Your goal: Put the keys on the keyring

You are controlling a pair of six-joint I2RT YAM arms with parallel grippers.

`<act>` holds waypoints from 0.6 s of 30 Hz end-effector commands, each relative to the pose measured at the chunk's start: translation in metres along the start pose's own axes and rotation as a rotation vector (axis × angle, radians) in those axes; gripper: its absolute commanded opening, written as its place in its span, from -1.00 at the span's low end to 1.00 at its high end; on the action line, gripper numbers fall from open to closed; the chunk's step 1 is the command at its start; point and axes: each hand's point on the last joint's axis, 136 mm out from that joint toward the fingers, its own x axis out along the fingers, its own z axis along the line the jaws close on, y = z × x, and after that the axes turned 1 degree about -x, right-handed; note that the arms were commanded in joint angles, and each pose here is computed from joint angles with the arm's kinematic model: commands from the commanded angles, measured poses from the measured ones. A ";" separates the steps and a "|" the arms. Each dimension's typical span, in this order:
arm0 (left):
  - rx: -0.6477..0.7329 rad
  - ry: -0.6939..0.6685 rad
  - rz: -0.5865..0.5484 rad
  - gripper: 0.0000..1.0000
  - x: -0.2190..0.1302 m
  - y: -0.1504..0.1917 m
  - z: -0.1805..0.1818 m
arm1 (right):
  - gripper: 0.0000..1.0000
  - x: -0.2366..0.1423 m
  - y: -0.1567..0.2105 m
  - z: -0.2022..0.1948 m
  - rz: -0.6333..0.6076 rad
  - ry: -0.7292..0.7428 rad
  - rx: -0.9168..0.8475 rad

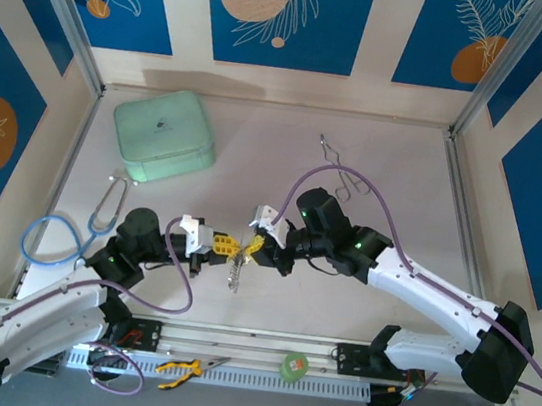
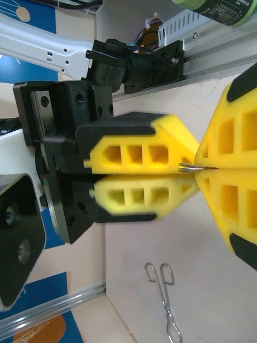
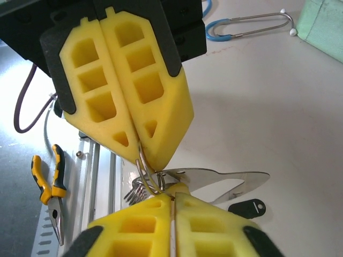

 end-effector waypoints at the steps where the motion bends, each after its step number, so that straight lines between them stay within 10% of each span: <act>1: 0.049 0.051 -0.072 -1.00 0.000 -0.023 -0.010 | -0.50 -0.010 -0.016 0.001 -0.067 0.012 -0.047; 18: -0.012 0.051 -0.125 -1.00 0.002 -0.023 -0.009 | -0.62 -0.013 -0.024 0.014 -0.161 -0.054 -0.141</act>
